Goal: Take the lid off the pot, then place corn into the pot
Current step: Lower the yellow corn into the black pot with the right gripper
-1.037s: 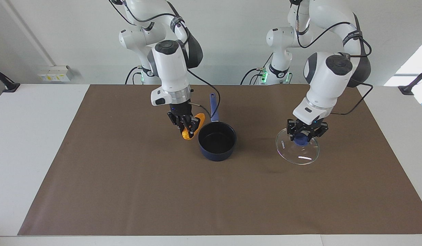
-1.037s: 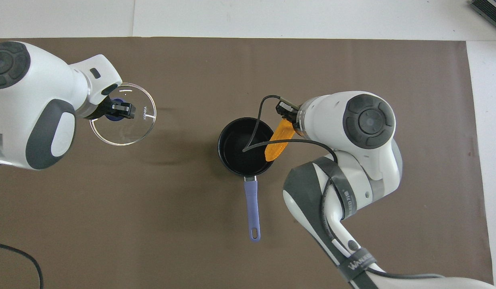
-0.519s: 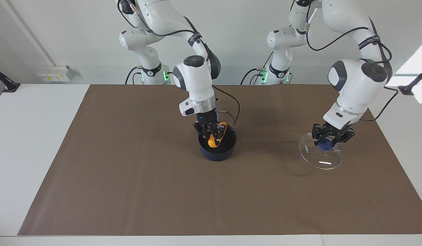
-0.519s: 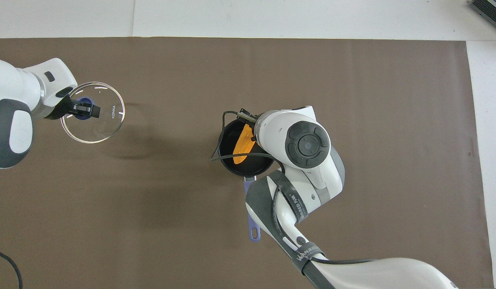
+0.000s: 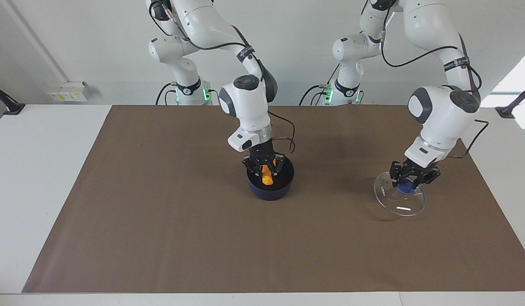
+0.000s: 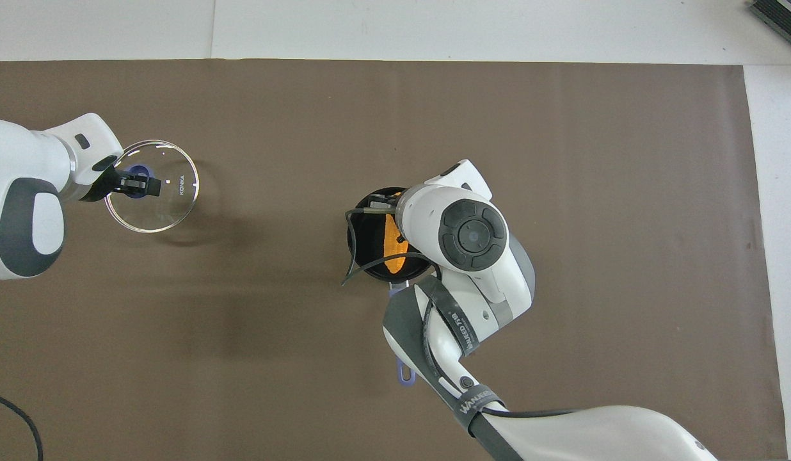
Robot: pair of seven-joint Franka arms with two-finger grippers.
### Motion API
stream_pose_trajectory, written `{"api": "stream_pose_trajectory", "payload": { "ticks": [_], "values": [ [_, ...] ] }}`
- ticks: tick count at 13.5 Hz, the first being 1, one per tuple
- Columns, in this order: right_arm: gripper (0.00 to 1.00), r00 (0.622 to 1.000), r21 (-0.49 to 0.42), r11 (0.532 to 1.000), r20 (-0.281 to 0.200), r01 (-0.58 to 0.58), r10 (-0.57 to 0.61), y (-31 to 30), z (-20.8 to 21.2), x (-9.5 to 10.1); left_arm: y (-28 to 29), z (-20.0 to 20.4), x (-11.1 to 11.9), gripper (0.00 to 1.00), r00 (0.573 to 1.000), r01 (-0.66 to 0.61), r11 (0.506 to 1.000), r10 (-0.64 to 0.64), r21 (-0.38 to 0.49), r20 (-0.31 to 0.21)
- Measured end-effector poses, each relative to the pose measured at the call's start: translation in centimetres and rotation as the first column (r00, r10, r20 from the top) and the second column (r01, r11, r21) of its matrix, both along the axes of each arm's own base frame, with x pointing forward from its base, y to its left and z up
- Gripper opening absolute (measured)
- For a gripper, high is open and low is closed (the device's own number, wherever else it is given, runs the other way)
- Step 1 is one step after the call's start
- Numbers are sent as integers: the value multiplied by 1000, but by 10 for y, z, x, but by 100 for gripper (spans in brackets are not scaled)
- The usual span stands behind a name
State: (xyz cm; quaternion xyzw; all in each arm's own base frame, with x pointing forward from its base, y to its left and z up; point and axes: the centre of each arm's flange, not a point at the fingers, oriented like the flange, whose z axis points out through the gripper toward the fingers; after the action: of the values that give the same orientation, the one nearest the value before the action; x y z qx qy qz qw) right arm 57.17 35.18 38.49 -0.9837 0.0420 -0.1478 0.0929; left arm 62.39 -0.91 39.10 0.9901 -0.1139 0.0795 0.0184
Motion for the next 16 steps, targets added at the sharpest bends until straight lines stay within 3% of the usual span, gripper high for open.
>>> {"api": "stream_pose_trajectory", "payload": {
  "ticks": [4,14,16],
  "values": [
    [41,996,-34,995,-4,-93,93,3,-9,-6,5,-16,3,60,1000,1,1000,-1,-5,-5],
    [43,993,-37,992,6,-118,118,5,-9,-5,13,-41,7,60,1000,-1,1000,1,-14,-21],
    [68,993,-36,992,7,-118,118,6,-8,-5,15,-46,9,60,1000,-4,1000,3,-16,-18]
  ]
}}
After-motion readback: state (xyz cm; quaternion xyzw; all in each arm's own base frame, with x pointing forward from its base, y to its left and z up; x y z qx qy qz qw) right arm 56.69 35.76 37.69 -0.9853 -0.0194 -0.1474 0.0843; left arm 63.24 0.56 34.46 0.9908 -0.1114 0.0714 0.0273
